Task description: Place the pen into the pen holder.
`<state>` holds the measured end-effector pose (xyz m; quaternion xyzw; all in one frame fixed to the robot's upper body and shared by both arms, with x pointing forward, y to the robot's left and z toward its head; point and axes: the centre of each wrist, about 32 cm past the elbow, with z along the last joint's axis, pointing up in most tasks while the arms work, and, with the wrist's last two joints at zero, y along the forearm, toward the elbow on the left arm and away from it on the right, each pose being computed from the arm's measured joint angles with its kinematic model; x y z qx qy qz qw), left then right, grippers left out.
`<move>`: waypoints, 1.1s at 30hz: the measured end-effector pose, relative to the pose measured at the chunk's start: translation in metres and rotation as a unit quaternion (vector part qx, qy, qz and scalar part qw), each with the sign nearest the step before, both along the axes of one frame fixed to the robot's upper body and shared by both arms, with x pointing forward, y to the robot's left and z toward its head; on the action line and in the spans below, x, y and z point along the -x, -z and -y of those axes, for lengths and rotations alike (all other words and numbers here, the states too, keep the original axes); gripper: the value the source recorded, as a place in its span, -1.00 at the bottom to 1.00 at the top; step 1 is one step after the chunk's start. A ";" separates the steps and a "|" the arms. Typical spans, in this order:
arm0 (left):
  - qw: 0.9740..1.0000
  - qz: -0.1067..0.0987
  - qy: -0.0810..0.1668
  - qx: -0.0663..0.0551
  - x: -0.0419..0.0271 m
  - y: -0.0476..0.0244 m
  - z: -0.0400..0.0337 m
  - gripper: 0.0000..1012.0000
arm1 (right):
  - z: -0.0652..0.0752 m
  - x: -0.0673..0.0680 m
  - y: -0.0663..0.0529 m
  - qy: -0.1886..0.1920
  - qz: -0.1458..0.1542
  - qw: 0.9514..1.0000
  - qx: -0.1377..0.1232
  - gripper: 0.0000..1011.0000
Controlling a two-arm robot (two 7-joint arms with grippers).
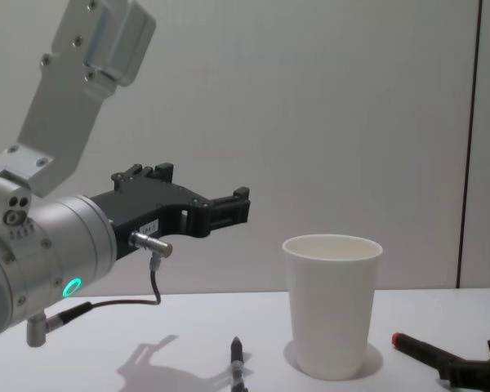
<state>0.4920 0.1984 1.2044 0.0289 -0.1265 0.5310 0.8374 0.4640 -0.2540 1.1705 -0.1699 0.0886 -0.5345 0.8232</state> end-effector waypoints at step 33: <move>1.000 0.000 0.000 0.000 0.0000 0.0000 0.0000 0.98 | 0.000 -0.001 0.001 -0.001 0.000 1.000 -0.001 -0.67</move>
